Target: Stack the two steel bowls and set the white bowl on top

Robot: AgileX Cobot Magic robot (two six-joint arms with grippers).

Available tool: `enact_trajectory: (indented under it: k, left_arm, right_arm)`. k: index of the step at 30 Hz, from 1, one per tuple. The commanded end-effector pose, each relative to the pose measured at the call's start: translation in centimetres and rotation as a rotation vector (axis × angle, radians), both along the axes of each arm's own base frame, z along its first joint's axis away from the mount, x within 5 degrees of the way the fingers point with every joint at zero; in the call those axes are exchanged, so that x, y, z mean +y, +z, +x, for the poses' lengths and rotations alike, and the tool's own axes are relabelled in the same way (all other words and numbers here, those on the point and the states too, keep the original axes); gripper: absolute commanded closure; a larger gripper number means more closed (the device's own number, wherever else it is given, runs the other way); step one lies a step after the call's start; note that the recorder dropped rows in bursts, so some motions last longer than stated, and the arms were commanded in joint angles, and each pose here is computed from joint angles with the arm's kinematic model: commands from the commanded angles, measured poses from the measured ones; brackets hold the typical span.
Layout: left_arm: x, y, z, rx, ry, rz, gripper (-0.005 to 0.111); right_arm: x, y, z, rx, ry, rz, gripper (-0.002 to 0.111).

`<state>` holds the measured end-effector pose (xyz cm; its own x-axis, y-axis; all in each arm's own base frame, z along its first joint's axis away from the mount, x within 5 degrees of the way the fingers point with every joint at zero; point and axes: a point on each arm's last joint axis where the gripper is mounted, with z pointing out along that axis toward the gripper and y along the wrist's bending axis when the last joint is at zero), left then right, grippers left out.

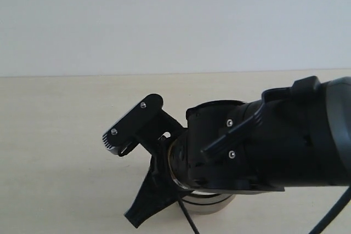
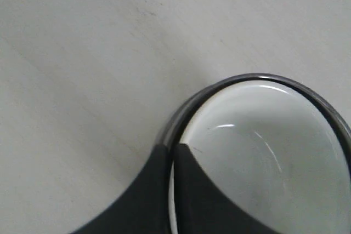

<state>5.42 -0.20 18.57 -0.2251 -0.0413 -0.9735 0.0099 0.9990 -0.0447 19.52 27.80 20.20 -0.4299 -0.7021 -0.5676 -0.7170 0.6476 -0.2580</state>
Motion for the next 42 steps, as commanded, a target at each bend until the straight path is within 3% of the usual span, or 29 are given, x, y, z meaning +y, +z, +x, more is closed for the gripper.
enact_trajectory:
  k: [1, 6, 12, 30, 42]
  left_arm:
    - [0.0, 0.0, 0.0, -0.007, -0.003, -0.005, 0.103]
    - [0.0, 0.0, 0.0, -0.007, -0.003, -0.005, 0.103]
    - [0.0, 0.0, 0.0, -0.007, -0.003, -0.005, 0.103]
    - [0.0, 0.0, 0.0, -0.007, -0.003, -0.005, 0.103]
    - [0.0, 0.0, 0.0, -0.007, -0.003, -0.005, 0.103]
  right_arm:
    - [0.2, 0.1, 0.0, 0.0, 0.021, 0.032, 0.108]
    - [-0.7, 0.0, 0.7, -0.028, -0.022, -0.023, 0.108]
    - [-1.7, -1.8, 0.7, 0.025, -0.016, 0.032, 0.108]
    - [-1.5, -1.7, 0.6, 0.033, -0.009, 0.069, 0.108]
    - [-2.4, -1.6, 1.0, -0.014, -0.036, -0.038, 0.108]
